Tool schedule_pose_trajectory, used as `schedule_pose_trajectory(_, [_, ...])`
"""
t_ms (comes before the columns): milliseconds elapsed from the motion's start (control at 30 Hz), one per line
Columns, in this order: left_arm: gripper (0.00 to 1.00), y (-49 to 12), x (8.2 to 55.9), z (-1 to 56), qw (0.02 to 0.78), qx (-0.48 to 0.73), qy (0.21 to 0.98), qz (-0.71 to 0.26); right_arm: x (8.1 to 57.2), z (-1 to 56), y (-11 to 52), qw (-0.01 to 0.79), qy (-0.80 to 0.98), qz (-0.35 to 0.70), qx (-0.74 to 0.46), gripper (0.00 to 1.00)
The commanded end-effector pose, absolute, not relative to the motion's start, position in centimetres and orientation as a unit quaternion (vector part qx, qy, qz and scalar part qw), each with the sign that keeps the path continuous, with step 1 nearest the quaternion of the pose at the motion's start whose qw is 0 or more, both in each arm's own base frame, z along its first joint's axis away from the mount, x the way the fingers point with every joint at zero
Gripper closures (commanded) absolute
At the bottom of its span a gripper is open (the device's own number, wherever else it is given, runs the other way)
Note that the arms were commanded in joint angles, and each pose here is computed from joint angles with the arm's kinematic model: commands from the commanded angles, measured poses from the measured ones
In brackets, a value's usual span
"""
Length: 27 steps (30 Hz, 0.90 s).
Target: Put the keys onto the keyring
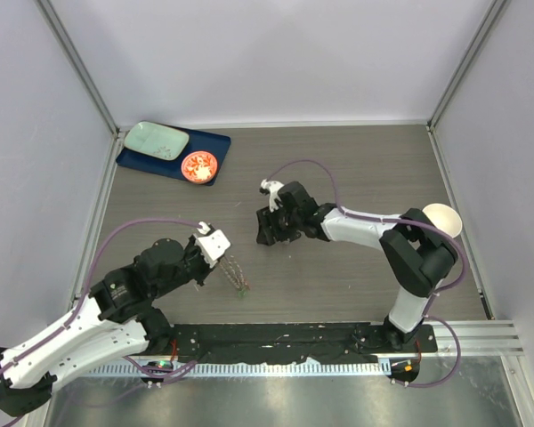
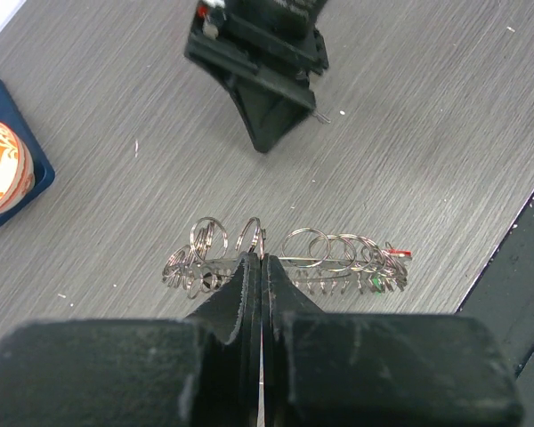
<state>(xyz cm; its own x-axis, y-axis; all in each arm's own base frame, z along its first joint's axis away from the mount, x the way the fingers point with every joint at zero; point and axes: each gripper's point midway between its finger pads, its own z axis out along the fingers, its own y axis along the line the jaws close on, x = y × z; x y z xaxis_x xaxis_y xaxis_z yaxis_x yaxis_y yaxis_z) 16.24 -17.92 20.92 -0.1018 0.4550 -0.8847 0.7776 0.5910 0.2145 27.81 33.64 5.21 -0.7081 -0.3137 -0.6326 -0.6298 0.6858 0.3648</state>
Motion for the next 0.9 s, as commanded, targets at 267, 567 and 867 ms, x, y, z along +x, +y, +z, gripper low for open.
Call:
schedule_pose_trajectory(267, [1.0,-18.2,16.4,23.6,0.551,0.408,0.707,-0.173,33.8,5.7,27.0,0.285,0.896,0.267,-0.21,0.41])
schedule_pose_trajectory(567, [1.0,-18.3,16.5,23.6,0.551,0.409,0.707,-0.173,32.0,3.3,26.3,0.236,0.907,0.282,-0.204,0.41])
schedule_pose_trajectory(867, [1.0,-18.4,16.4,23.5,0.549,0.41,0.707,-0.175,26.7,3.1,24.9,0.184,0.918,0.303,-0.179,0.42])
